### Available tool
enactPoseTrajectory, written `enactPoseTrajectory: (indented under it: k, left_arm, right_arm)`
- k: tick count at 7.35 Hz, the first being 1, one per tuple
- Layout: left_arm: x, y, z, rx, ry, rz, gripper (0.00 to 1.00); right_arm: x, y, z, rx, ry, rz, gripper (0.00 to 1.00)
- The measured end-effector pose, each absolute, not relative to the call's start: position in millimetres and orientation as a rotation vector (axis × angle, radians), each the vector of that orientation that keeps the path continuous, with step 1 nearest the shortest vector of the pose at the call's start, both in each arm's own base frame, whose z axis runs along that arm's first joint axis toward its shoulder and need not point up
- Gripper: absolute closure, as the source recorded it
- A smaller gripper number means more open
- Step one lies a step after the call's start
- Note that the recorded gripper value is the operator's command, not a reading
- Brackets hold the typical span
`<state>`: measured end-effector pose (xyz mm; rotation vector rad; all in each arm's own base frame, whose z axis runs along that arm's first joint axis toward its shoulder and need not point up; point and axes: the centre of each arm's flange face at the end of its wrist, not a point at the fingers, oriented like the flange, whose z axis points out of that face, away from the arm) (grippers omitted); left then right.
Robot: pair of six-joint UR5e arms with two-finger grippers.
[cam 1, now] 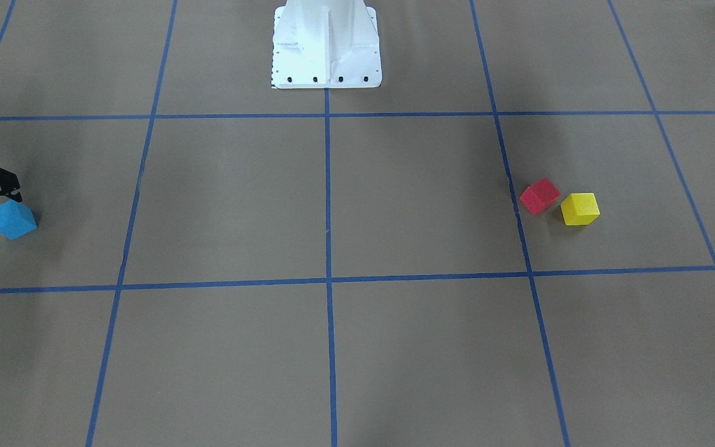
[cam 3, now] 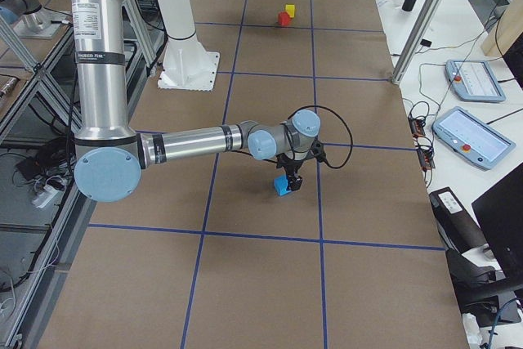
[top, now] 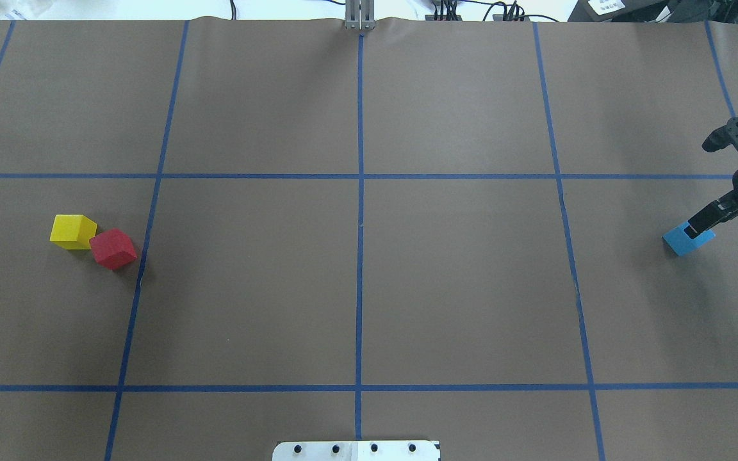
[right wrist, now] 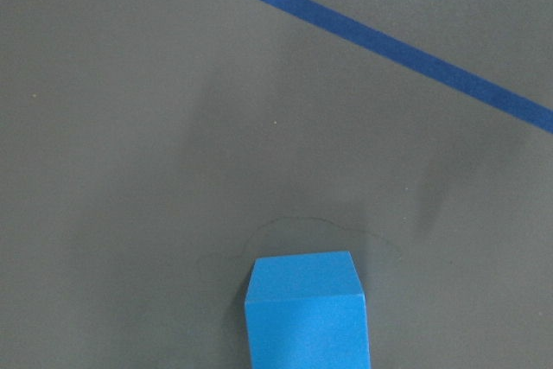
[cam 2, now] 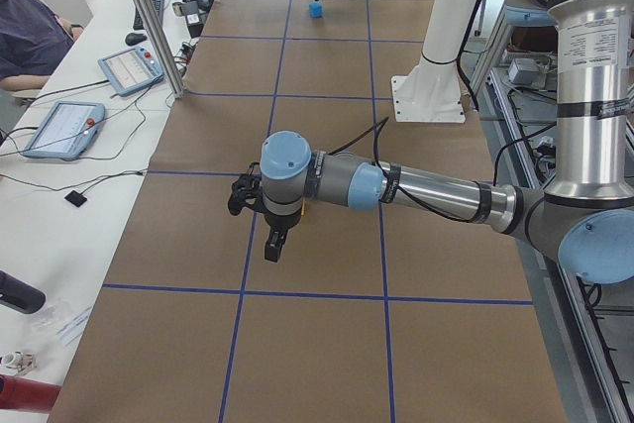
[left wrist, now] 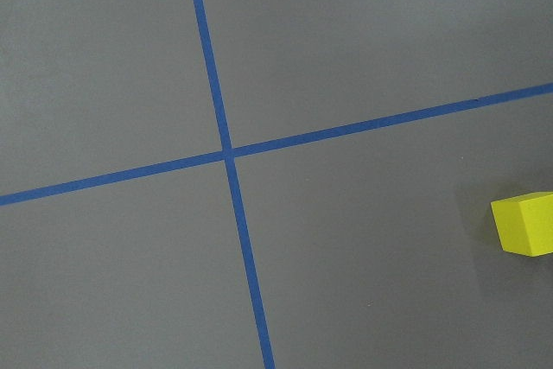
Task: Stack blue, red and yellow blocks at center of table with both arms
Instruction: 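Lower the right gripper onto the blue cube and grasp it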
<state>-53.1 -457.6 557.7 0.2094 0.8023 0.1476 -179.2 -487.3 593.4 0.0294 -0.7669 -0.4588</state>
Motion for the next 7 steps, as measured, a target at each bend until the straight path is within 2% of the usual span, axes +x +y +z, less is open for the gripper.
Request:
enactPoseTrajectory:
  k: [2, 3, 4, 5, 6, 7]
  left_arm:
    - [-53.4, -457.6, 558.9, 0.208, 0.802, 0.147, 0.00]
    - [-53.6, -457.3, 559.4, 0.207, 0.802, 0.146, 0.00]
    - [-53.7, -457.1, 559.8, 0.207, 0.802, 0.146, 0.00]
    - [-53.7, -457.1, 560.1, 0.206, 0.802, 0.146, 0.00]
    - [-53.8, -457.1, 560.4, 0.206, 0.802, 0.146, 0.00]
    - [-53.7, -457.1, 560.5, 0.206, 0.802, 0.147, 0.00]
  right_arm:
    - [-189.9, -488.8, 602.4, 0.007, -0.762, -0.471, 0.05]
    - [-194.3, -489.4, 607.9, -0.001, -0.759, -0.484, 0.11]
    - [-199.2, -491.2, 613.1, -0.008, -0.757, -0.501, 0.24]
    - [-203.3, -493.3, 617.2, -0.015, -0.756, -0.510, 0.50]
    - [-206.5, -495.5, 619.3, -0.018, -0.756, -0.515, 0.92]
    - [-208.6, -497.4, 620.6, -0.019, -0.756, -0.518, 1.00]
